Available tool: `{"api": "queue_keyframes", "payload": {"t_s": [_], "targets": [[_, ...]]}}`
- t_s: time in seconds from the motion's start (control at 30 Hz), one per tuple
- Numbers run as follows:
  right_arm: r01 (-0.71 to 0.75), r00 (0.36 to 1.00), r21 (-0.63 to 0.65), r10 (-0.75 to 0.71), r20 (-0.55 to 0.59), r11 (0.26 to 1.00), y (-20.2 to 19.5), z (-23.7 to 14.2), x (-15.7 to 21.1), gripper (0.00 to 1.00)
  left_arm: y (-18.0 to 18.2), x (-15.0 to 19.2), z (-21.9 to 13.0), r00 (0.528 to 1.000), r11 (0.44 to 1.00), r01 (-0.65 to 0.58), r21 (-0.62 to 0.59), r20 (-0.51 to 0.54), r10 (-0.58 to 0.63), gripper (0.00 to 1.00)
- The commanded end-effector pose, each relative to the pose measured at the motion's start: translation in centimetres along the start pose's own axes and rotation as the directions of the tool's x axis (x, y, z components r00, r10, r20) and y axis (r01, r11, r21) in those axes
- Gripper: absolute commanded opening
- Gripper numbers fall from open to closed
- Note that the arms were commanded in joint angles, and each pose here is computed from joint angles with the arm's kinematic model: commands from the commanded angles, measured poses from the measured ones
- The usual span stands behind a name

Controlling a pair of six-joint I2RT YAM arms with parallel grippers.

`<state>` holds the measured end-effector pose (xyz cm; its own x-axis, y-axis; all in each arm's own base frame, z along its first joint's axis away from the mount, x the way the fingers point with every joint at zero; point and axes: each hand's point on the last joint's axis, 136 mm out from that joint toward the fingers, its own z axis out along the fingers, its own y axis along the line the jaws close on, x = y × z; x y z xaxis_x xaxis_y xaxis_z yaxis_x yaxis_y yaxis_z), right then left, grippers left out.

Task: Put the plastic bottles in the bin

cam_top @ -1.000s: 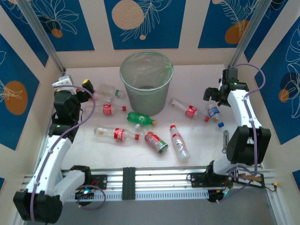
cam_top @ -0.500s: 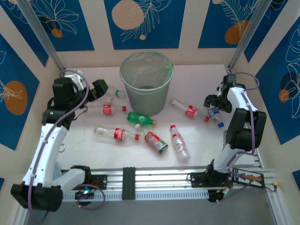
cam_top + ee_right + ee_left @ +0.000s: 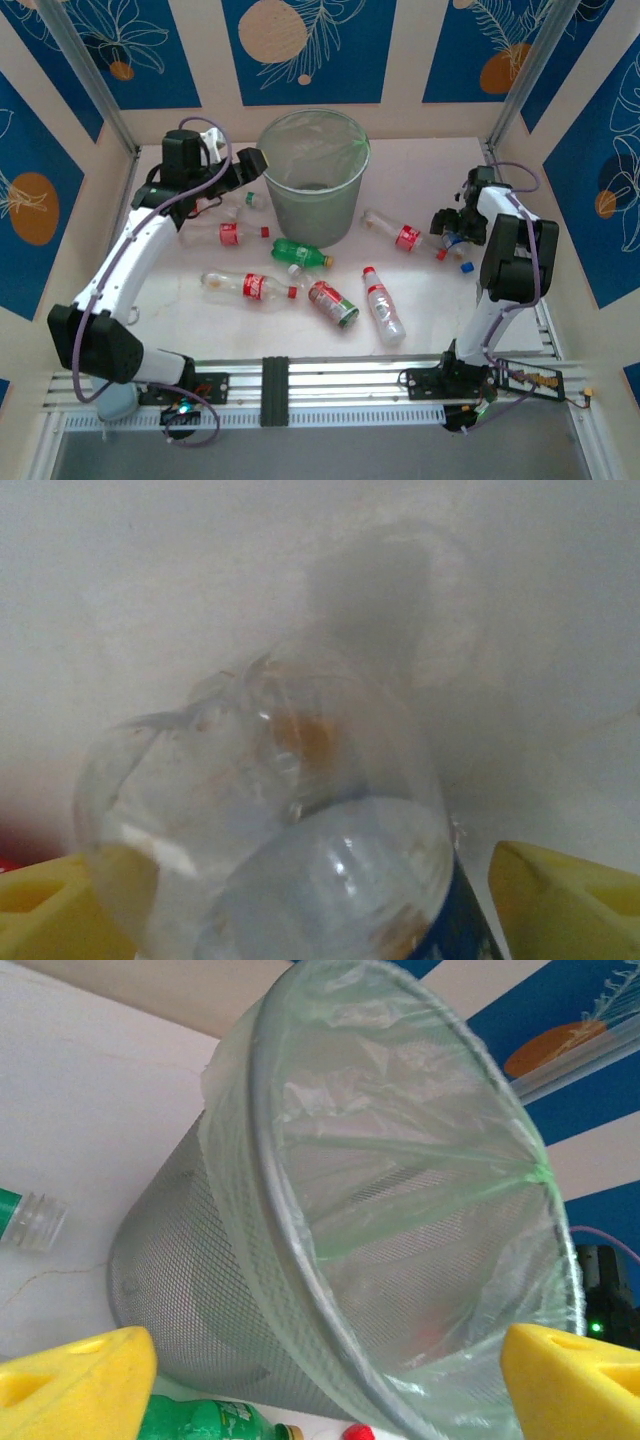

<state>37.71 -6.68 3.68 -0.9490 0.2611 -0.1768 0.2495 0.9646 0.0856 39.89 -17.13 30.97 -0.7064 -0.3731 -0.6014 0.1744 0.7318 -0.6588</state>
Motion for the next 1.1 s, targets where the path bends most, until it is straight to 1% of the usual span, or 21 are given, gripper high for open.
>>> {"api": "queue_keyframes", "payload": {"t_s": [0.0,0.1,0.2,0.23,0.3,0.37,0.4,0.47,0.6,0.73,0.83,0.97,1.07], "targets": [[0.013,1.0,-0.009,-0.013,-0.015,1.0,0.4,0.7,-0.1,0.83,-0.9,-1.3,0.8,0.999,0.999,-0.04,0.002,0.037,0.04,0.85],[0.011,1.0,0.005,-0.011,-0.023,1.0,0.3,1.1,0.1,0.79,-1.5,-0.8,2.1,0.998,0.998,-0.061,0.003,0.009,0.061,0.8],[0.011,1.0,0.012,-0.01,-0.016,1.0,0.3,0.9,0.1,0.69,-1.7,0.0,3.2,0.996,0.996,-0.089,-0.016,-0.027,0.088,0.78],[0.013,1.0,0.012,-0.013,-0.014,1.0,0.3,0.7,0.2,0.66,-1.6,0.2,3.5,0.995,0.995,-0.093,-0.022,-0.033,0.092,0.76],[0.013,1.0,0.019,-0.013,-0.006,1.0,0.2,0.4,0.1,0.66,-1.4,0.7,4.2,0.995,0.995,-0.095,-0.03,-0.046,0.094,0.73],[0.012,1.0,0.025,-0.012,-0.003,1.0,0.2,-0.1,0.0,0.61,-1.3,1.0,4.9,0.994,0.995,-0.096,-0.033,-0.058,0.094,0.67],[0.011,1.0,0.022,-0.012,0.004,1.0,0.2,-0.4,-0.1,0.61,-1.3,1.1,5.2,0.993,0.995,-0.097,-0.034,-0.065,0.094,0.65],[0.012,1.0,0.02,-0.012,0.022,1.0,0.3,-1.2,-0.4,0.6,-1.4,1.2,5.5,0.993,0.994,-0.098,-0.037,-0.072,0.096,0.65],[0.005,0.998,0.013,-0.006,0.06,1.0,0.5,-3.4,-1.0,0.54,-1.0,1.2,5.8,0.992,0.993,-0.101,-0.052,-0.076,0.097,0.64],[0.007,0.994,-0.006,-0.007,0.106,1.0,1.1,-6.2,-1.5,0.53,-0.3,1.6,5.9,0.991,0.991,-0.109,-0.082,-0.089,0.101,0.61],[0.021,0.987,-0.037,-0.015,0.159,0.999,2.1,-9.4,-1.7,0.52,0.2,1.8,6.1,0.989,0.988,-0.114,-0.101,-0.101,0.104,0.59],[0.054,0.963,-0.122,-0.02,0.27,0.991,4.8,-15.3,-2.0,0.51,0.4,1.9,6.3,0.987,0.986,-0.125,-0.111,-0.116,0.112,0.58],[0.112,0.93,-0.201,-0.032,0.365,0.973,8.0,-20.3,-1.8,0.47,0.3,1.9,6.4,0.986,0.986,-0.124,-0.108,-0.122,0.111,0.58]]}}
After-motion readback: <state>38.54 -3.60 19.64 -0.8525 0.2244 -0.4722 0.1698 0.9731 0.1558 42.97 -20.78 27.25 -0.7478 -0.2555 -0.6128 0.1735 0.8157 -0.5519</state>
